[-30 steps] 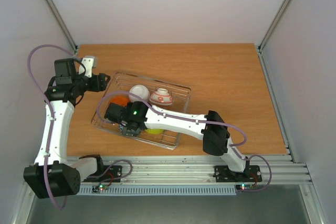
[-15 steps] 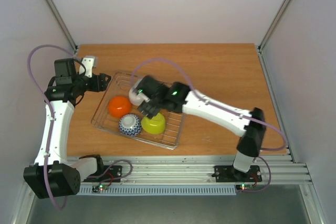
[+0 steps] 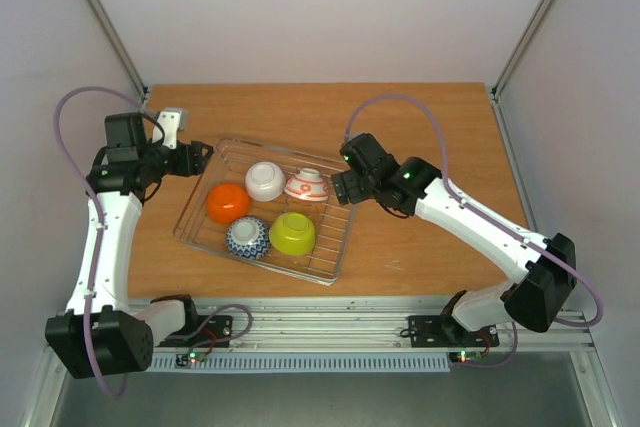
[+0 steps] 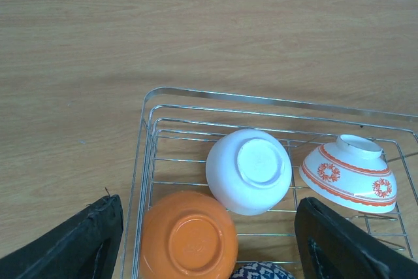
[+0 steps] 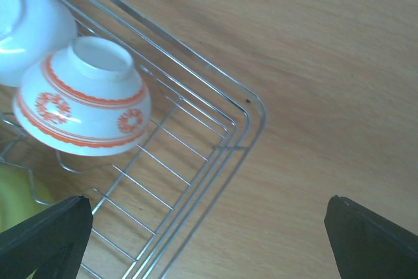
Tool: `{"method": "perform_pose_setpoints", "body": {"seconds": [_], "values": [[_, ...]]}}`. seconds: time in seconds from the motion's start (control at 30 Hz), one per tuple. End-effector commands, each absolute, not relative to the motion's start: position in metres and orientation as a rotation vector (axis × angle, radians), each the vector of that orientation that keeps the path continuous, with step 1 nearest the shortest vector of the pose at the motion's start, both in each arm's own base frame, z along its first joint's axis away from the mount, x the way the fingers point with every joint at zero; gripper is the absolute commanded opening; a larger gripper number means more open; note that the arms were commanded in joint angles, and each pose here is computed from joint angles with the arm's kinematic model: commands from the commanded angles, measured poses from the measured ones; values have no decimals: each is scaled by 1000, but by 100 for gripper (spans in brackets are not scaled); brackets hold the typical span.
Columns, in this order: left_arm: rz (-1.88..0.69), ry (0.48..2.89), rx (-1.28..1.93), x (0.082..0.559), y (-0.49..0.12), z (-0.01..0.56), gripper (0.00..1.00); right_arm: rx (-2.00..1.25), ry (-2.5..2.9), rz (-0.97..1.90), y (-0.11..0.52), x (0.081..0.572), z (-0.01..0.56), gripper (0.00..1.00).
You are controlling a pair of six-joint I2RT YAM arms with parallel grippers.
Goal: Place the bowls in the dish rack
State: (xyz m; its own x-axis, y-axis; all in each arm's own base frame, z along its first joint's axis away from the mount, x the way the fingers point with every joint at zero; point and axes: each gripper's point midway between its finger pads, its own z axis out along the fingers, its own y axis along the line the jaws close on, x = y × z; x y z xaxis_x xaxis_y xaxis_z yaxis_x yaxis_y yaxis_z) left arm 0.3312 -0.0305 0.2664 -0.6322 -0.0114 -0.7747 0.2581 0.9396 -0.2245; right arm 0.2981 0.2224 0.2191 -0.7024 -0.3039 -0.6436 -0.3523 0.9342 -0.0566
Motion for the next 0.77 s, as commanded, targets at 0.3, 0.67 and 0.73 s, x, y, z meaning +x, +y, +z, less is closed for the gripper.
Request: {"method": "perform_pose_setpoints", "body": {"seconds": [0.3, 0.67, 0.73], "values": [[-420, 2187, 182, 338, -32, 270, 73, -341, 2417, 48, 206, 297, 201, 99], [-420, 2183, 184, 338, -32, 272, 73, -366, 2429, 68, 212, 297, 194, 99], [-420, 2184, 184, 338, -32, 271, 73, -362, 2427, 68, 212, 297, 194, 99]]}}
